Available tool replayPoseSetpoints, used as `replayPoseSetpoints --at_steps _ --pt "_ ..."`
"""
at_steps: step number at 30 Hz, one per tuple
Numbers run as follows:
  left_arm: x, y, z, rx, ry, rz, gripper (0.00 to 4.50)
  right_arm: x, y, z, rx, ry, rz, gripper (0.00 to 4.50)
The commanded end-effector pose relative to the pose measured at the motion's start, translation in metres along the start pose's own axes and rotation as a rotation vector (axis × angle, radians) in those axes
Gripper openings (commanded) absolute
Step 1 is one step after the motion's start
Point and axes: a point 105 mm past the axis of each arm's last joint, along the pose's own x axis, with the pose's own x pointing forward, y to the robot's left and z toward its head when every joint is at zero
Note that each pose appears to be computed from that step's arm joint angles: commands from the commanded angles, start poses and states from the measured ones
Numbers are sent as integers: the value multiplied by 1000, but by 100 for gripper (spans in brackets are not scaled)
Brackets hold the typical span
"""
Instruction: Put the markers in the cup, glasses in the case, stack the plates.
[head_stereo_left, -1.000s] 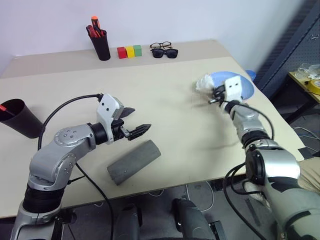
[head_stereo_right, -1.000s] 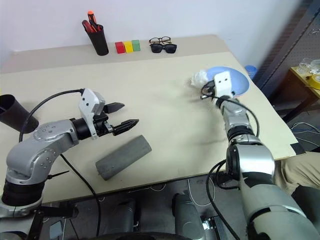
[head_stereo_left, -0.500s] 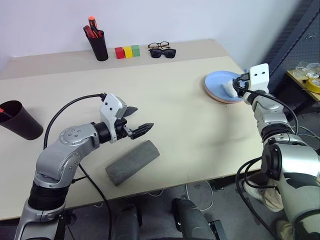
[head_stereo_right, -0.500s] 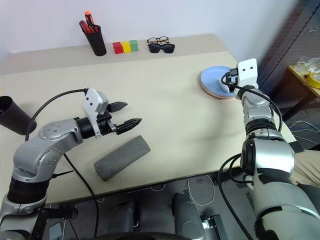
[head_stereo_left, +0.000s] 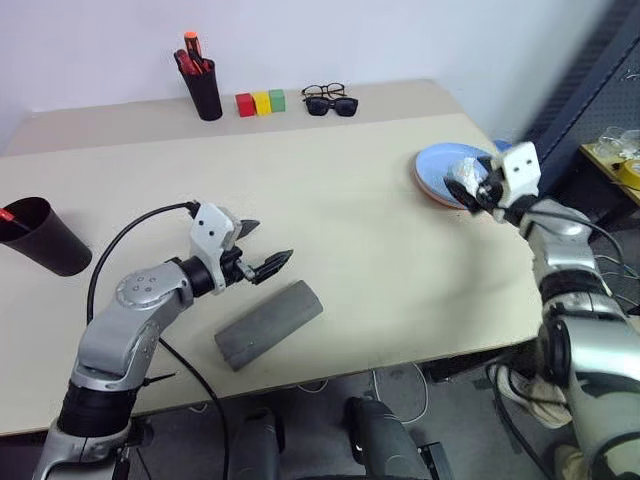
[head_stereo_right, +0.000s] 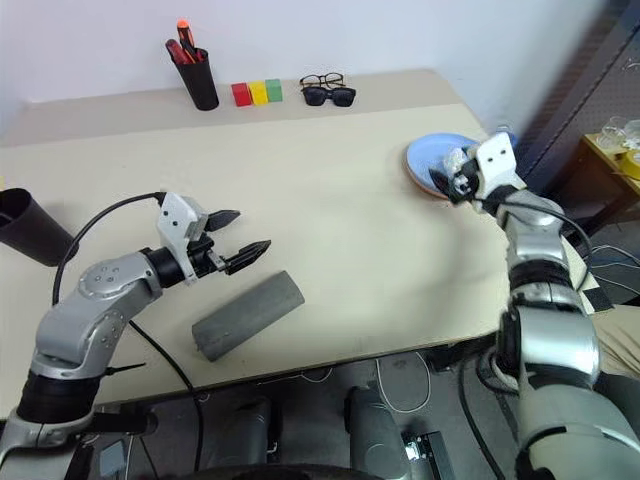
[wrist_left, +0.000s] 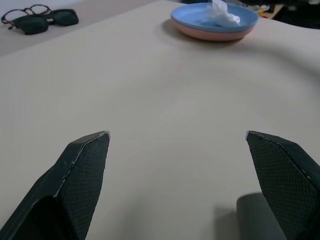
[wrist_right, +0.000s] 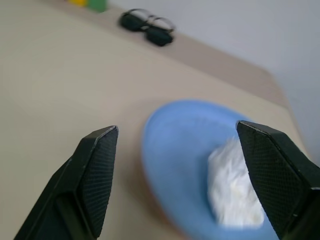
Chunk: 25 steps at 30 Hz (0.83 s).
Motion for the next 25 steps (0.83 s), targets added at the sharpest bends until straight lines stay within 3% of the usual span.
replayPoseSetpoints --at_steps 1,6,11,25 --pt "-23 14 7 57 -62 74 450 -42 6 30 -31 -63 84 384" --pt "-59 23 -3 92 -75 169 450 -104 22 34 16 -32 96 384" --pt "-80 16 -13 58 -52 173 450 -130 34 31 76 15 115 384" --pt "-97 0 -30 -46 -17 176 450 -129 46 33 154 -1 116 384"
